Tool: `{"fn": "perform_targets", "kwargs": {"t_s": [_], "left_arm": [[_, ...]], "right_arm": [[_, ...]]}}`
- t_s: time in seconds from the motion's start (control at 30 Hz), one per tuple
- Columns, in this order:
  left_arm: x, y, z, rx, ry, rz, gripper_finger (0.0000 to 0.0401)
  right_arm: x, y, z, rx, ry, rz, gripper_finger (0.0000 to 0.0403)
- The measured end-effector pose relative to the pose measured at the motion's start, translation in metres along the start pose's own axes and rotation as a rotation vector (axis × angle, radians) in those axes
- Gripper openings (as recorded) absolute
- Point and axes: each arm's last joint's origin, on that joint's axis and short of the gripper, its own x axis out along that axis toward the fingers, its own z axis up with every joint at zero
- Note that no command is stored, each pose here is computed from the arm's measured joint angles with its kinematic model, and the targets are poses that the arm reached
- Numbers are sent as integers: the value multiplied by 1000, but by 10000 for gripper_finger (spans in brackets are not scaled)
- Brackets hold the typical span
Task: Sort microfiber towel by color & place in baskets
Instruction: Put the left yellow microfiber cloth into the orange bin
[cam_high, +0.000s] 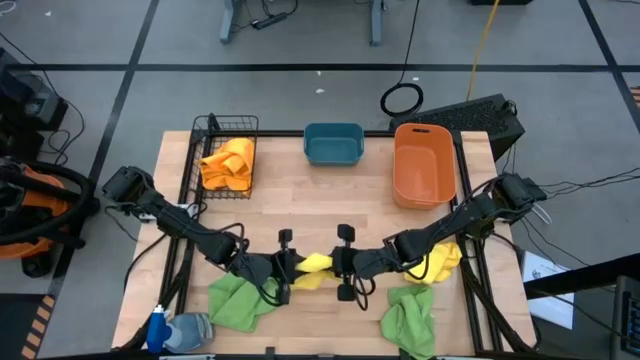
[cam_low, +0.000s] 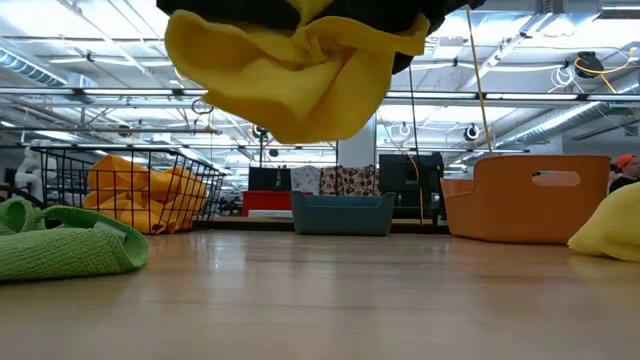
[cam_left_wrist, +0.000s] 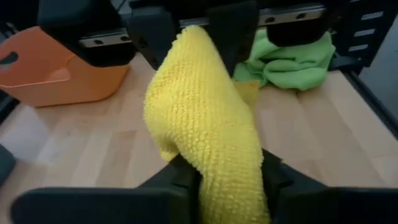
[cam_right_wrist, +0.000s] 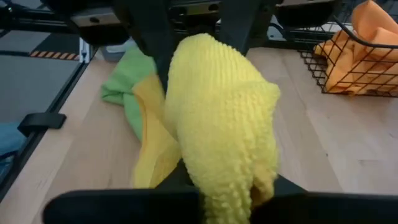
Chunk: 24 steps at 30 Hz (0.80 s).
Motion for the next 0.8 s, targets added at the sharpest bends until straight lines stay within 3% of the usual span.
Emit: {"fn": "perform_targets", "kwargs": {"t_s": [0.23, 0.4, 0.67, 0.8], "left_arm": [[-1, -2, 0, -26, 2, -20, 213], [-7, -7, -4, -8, 48, -22, 267], [-37, 11, 2, -70, 94, 166, 280], [-60, 26, 7, -101, 106, 257, 280]], "right_arm": [[0, -1, -1, -10, 7, -10, 40], [0, -3, -4, -57, 29, -63, 29], [-9, -17, 7, -69, 17, -140, 31], [-25, -29, 19, -97, -10, -254, 28]]}}
